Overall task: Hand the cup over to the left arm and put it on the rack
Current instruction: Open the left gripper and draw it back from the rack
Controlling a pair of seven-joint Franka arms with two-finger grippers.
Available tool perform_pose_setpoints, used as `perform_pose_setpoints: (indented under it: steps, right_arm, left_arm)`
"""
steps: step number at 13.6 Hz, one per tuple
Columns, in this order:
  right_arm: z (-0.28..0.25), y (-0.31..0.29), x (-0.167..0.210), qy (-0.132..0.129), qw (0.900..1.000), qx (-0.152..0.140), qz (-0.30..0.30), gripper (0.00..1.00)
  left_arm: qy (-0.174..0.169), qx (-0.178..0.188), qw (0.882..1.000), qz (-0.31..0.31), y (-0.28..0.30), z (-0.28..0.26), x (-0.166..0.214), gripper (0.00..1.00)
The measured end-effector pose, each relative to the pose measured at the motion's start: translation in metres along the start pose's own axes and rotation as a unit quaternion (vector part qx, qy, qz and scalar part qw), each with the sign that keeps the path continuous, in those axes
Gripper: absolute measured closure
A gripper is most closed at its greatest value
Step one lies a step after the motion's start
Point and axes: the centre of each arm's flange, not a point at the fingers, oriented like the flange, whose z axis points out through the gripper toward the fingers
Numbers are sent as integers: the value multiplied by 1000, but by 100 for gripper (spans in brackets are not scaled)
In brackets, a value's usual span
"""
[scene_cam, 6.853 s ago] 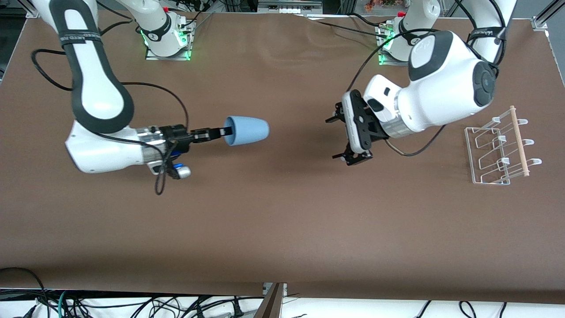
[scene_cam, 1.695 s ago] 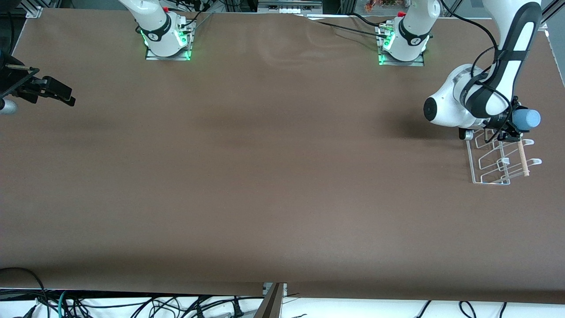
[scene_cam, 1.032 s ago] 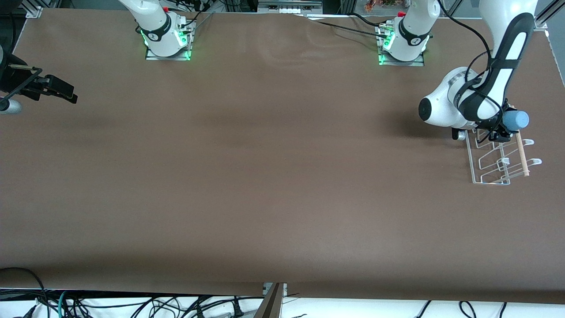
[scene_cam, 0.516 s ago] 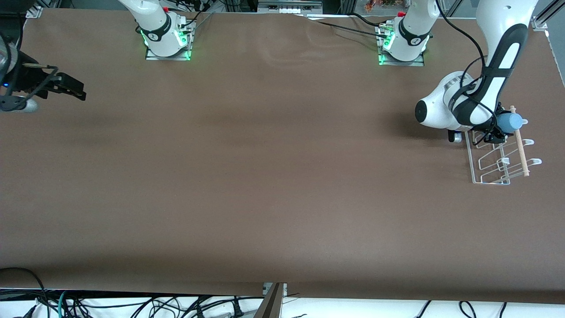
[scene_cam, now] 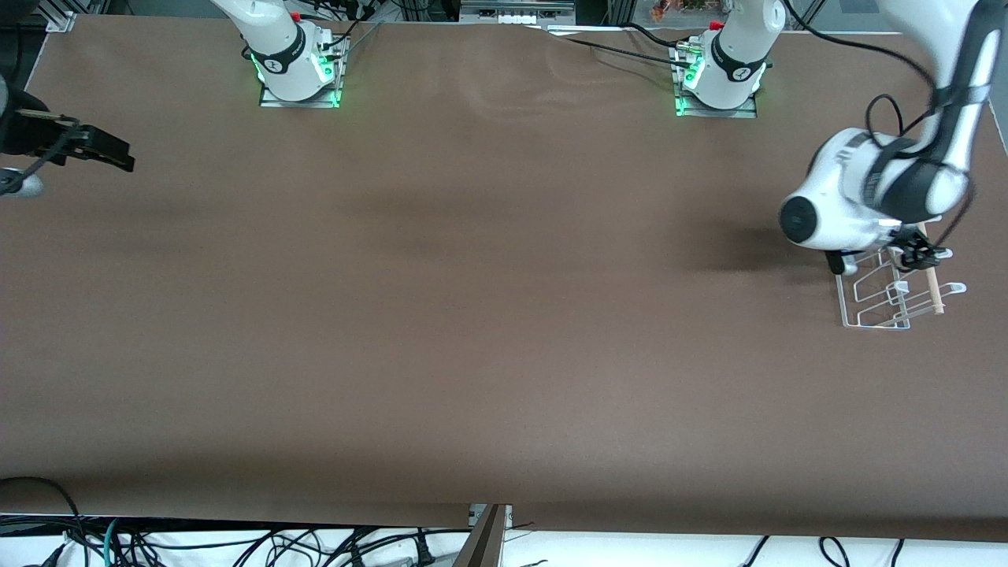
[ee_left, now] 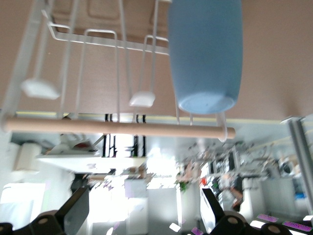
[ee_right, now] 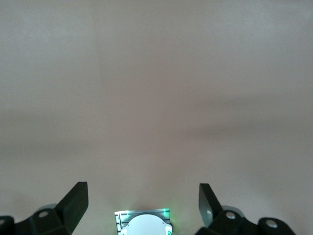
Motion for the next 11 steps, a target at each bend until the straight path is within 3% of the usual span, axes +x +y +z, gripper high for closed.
perform_pose_setpoints:
  steps: [3, 6, 8, 11]
  right_arm:
    - [-4, 7, -7, -14, 1000, 6, -15, 0]
    - [-4, 20, -10, -21, 999, 10, -28, 0]
    - [-7, 20, -10, -17, 999, 9, -34, 0]
    - [-13, 10, -7, -10, 999, 7, -44, 0]
  left_arm:
    - [92, -46, 992, -73, -29, -45, -53, 0]
    - [199, -59, 969, -137, -50, -91, -99, 0]
    - [270, -54, 945, -175, -61, -125, -126, 0]
    - [366, -74, 888, -270, -67, -171, -161, 0]
